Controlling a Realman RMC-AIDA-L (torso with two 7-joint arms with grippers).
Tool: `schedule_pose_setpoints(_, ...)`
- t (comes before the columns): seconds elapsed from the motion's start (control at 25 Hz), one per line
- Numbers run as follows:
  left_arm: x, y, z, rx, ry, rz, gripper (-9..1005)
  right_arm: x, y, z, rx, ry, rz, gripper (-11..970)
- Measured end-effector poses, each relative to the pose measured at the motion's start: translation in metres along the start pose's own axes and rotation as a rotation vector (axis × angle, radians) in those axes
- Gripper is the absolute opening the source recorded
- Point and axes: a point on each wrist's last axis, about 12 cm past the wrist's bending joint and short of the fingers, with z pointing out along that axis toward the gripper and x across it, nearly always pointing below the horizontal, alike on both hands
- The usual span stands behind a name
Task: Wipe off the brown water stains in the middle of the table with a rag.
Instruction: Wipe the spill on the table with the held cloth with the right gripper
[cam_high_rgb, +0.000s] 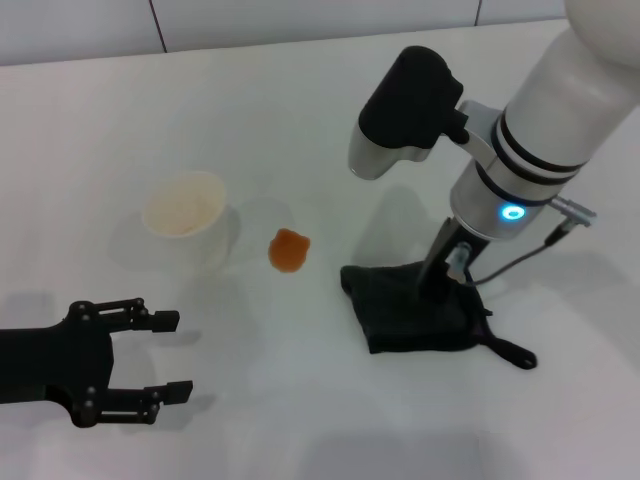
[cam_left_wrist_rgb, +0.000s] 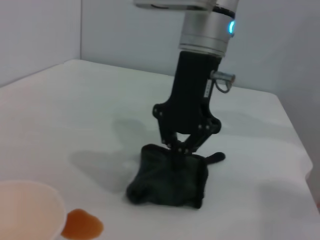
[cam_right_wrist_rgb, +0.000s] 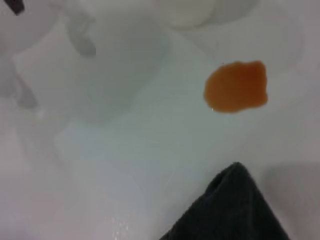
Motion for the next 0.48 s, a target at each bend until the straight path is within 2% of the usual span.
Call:
schedule_pose_setpoints(0.24, 0.003, -0.005, 0.004, 0.012, -0.01, 0.01, 786, -0.015, 0.003, -0.001, 0.025, -0.02, -0.052, 24)
schedule_pose_setpoints(0.48, 0.004, -0.008, 0.008, 0.029, -0.004, 0.005, 786, -0.039, 0.007, 0.002, 0.06, -0.025, -0.139, 29)
